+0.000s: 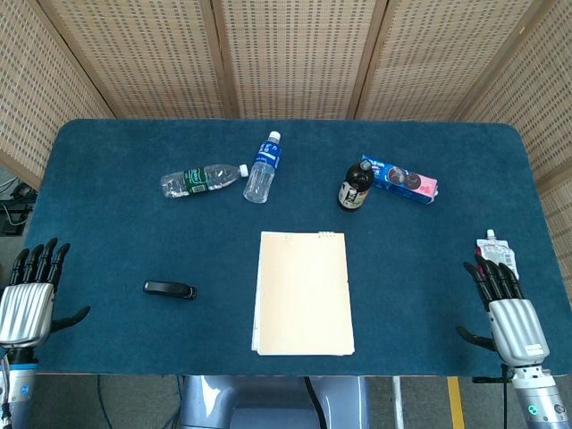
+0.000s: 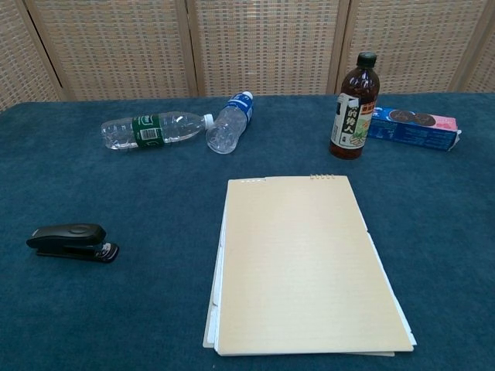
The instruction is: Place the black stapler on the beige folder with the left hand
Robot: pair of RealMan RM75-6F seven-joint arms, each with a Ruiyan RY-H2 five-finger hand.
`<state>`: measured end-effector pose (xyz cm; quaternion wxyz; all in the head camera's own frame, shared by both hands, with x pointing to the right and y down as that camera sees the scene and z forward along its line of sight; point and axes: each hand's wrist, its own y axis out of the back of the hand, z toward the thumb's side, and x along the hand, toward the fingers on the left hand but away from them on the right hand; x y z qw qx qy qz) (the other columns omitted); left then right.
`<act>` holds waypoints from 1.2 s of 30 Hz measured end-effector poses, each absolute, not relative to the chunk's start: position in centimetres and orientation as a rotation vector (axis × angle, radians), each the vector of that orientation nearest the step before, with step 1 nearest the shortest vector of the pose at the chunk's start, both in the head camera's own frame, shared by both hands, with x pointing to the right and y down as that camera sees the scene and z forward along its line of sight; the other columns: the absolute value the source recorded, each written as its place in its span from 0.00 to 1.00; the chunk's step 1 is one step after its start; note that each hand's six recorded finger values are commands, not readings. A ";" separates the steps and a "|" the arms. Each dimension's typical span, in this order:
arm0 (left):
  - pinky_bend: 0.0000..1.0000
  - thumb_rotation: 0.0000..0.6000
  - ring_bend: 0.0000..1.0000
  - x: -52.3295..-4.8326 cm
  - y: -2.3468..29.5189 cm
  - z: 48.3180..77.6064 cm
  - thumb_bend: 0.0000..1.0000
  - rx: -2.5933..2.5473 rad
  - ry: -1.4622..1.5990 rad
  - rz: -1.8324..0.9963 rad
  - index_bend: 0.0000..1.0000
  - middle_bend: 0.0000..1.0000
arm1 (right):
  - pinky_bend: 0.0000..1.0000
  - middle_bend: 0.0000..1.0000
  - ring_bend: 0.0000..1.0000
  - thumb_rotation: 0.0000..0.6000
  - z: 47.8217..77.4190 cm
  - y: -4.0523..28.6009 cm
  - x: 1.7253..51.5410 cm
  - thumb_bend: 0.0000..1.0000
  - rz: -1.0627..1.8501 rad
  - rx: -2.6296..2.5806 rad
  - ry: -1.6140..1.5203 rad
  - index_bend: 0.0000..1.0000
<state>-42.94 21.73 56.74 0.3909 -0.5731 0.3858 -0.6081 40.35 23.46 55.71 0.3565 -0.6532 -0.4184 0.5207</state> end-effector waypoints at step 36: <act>0.31 1.00 0.28 -34.7 17.6 63.7 0.20 -1.695 0.667 -1.527 0.40 0.25 | 0.00 0.00 0.00 1.00 55.3 23.0 41.4 0.10 1.349 -1.684 -1.129 0.00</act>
